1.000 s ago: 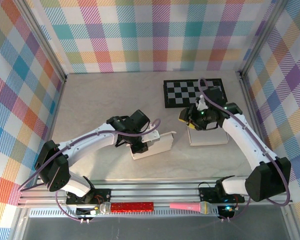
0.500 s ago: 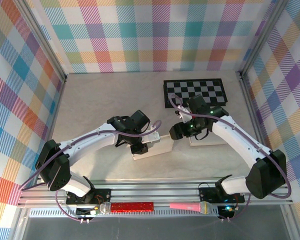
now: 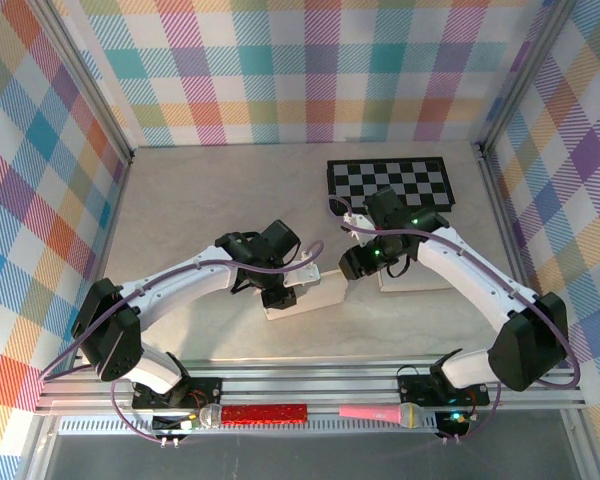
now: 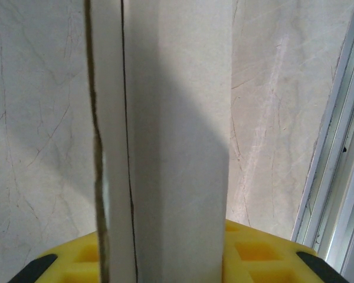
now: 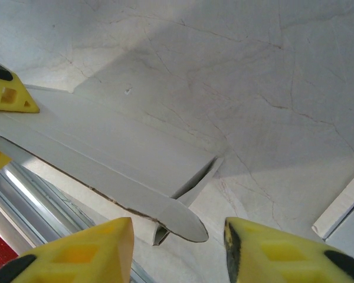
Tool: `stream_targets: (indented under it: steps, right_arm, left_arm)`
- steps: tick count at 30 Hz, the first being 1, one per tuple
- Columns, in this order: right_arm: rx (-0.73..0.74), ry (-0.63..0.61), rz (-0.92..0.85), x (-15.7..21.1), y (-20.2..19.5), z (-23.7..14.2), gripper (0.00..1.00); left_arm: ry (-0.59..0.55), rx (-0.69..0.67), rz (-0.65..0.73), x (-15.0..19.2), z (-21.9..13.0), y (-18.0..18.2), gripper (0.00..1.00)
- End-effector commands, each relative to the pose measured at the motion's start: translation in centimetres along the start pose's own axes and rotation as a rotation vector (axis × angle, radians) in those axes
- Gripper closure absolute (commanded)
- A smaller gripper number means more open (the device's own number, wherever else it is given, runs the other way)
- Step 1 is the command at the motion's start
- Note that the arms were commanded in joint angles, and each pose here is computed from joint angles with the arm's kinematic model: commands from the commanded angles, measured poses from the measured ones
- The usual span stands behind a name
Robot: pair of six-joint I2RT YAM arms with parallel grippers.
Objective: Fold the paper box
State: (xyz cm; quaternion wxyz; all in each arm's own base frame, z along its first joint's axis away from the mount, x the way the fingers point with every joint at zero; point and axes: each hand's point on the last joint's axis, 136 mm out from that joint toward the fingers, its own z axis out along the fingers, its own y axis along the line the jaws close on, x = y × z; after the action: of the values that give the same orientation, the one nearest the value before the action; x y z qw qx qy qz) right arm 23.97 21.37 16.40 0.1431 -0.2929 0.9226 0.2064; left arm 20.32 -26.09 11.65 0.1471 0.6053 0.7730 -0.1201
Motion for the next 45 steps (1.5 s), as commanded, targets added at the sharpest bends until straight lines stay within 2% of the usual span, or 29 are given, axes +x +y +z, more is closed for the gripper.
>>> stream_targets:
  steps: [1,12,20,27,36,42,45]
  right_arm:
    - [-0.013,0.025,-0.025,0.1,0.4,0.0,0.59]
    - [-0.011,0.031,-0.015,-0.3,0.4,0.3,0.74]
    - [0.003,0.022,-0.022,-0.3,0.4,0.0,0.79]
    - [0.02,-0.002,-0.034,-1.1,0.4,-0.8,0.75]
    - [0.011,0.035,-0.042,-0.6,0.5,-0.2,0.79]
    - [0.029,0.023,-0.042,-0.5,0.2,-0.3,0.67]
    - [0.017,0.02,-0.047,-0.4,0.4,-0.3,0.65]
  left_arm:
    - [0.044,0.04,-0.002,1.0,0.5,-0.5,0.69]
    - [0.043,0.04,-0.005,1.1,0.4,-0.5,0.69]
    - [0.044,0.042,-0.007,0.9,0.4,-0.5,0.69]
    - [0.045,0.046,-0.01,0.9,0.5,-0.5,0.69]
    - [0.047,0.053,-0.015,0.7,0.6,-0.5,0.69]
    - [0.049,0.053,-0.017,0.7,0.6,-0.5,0.69]
    - [0.047,0.054,-0.016,0.7,0.6,-0.5,0.69]
